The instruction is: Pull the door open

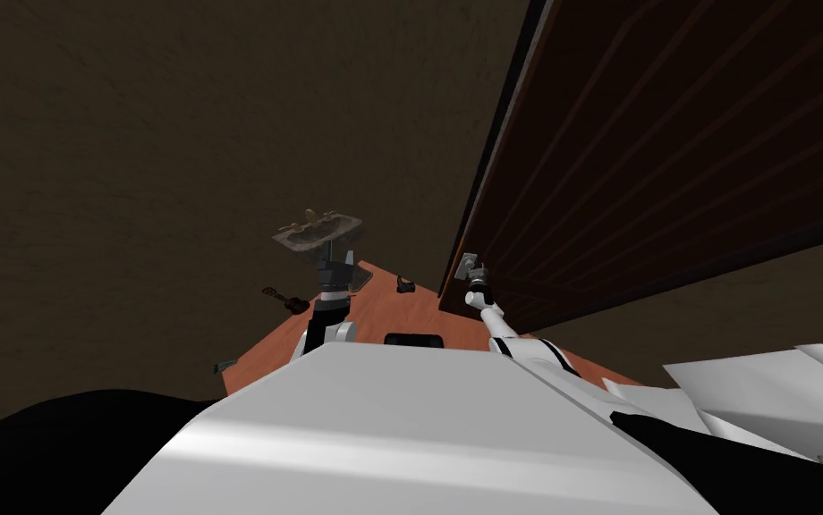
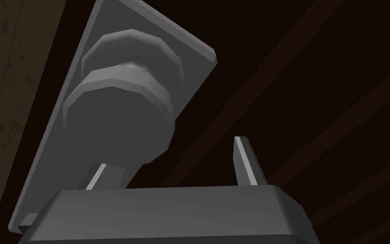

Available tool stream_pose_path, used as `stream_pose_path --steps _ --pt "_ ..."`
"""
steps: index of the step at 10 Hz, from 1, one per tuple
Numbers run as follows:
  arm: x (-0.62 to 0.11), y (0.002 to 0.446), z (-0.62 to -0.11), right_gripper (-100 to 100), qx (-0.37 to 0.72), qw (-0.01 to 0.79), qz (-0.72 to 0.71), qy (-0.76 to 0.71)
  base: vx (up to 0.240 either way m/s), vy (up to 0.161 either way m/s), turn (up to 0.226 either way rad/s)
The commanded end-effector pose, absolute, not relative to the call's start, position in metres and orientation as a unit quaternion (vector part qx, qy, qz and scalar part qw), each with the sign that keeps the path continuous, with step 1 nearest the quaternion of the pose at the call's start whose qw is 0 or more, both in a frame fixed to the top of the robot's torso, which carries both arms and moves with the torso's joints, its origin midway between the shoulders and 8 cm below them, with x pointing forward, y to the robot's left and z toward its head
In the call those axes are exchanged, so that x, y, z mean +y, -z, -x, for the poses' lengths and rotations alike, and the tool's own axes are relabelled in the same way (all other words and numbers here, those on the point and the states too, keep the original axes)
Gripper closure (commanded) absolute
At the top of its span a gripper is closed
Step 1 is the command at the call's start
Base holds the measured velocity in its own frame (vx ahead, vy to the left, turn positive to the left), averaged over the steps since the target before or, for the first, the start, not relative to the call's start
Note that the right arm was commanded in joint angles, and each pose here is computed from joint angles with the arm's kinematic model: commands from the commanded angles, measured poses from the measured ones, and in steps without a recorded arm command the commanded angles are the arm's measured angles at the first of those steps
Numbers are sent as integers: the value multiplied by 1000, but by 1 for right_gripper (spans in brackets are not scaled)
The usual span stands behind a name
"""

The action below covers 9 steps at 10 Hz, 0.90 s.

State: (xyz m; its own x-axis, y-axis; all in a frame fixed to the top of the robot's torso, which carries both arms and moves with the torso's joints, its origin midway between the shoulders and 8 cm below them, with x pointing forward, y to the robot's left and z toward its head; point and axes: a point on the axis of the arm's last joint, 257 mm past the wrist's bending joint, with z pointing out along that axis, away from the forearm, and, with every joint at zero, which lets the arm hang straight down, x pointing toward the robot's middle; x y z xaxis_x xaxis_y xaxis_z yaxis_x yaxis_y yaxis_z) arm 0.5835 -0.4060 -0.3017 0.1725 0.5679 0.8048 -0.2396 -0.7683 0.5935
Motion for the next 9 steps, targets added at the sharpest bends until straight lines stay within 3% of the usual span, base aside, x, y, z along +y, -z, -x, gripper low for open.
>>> stream_pose_path --steps 1,9 --pt "-389 299 -590 -100 98 294 -696 -647 -92 2 124" --pt "-355 297 -596 -100 -43 176 -703 -688 -96 -22 26"
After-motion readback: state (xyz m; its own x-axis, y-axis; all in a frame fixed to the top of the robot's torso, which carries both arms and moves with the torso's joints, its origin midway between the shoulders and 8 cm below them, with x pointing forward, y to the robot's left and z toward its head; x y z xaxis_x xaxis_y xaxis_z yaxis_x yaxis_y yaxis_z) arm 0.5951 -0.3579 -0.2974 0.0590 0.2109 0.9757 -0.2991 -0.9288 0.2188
